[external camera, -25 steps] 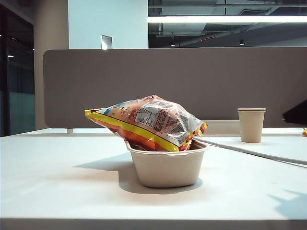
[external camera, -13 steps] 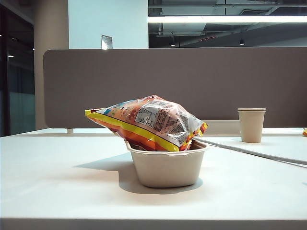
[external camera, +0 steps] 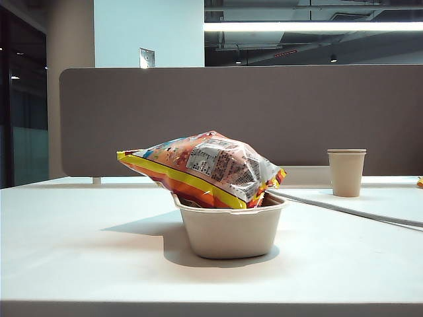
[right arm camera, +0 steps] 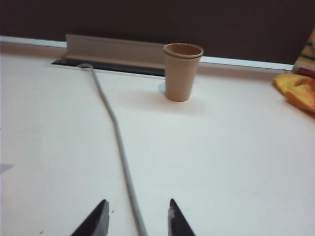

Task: Pick up a bag of chips and put them in the box.

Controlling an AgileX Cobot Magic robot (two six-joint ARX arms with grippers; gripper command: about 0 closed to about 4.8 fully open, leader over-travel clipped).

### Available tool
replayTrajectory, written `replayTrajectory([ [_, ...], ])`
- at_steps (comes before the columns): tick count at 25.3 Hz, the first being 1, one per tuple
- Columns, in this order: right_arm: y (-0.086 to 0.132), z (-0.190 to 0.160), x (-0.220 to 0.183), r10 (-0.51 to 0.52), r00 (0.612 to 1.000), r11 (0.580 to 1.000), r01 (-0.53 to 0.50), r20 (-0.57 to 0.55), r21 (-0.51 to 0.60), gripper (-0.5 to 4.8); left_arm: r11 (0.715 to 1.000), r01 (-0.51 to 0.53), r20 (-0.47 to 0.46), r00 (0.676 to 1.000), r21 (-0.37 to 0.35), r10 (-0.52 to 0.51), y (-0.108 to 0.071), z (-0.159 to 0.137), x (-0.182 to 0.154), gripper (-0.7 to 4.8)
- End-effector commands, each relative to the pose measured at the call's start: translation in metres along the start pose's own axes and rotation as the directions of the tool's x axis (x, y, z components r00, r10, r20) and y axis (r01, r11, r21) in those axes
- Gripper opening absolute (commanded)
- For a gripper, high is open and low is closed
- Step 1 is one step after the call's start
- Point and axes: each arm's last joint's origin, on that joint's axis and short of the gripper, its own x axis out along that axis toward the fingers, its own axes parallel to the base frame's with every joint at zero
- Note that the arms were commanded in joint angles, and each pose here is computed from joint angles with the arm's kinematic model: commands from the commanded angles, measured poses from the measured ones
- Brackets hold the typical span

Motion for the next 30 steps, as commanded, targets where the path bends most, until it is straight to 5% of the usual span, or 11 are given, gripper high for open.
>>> replayTrajectory([
  [1,-0.0026,0.0025,-0.0012,-0.027,0.999,1.000,0.027,0.034,0.002,1.57,1.000,0.000,-0.007,1.000,-0.004,0.000,0.0000,-0.0008,0.0001,1.19],
  [10,-0.0101,0.0039,-0.0034,-0.105,0.993,0.994,0.105,0.054,0.007,1.57,1.000,0.000,-0.007,1.000,-0.005,0.000,0.0000,-0.0008,0.0001,1.19],
  [30,-0.0104,0.0038,-0.0034,-0.107,0.993,0.994,0.107,0.054,0.007,1.56,1.000,0.000,-0.007,1.000,-0.004,0.000,0.0000,-0.0008,0.0001,1.19],
])
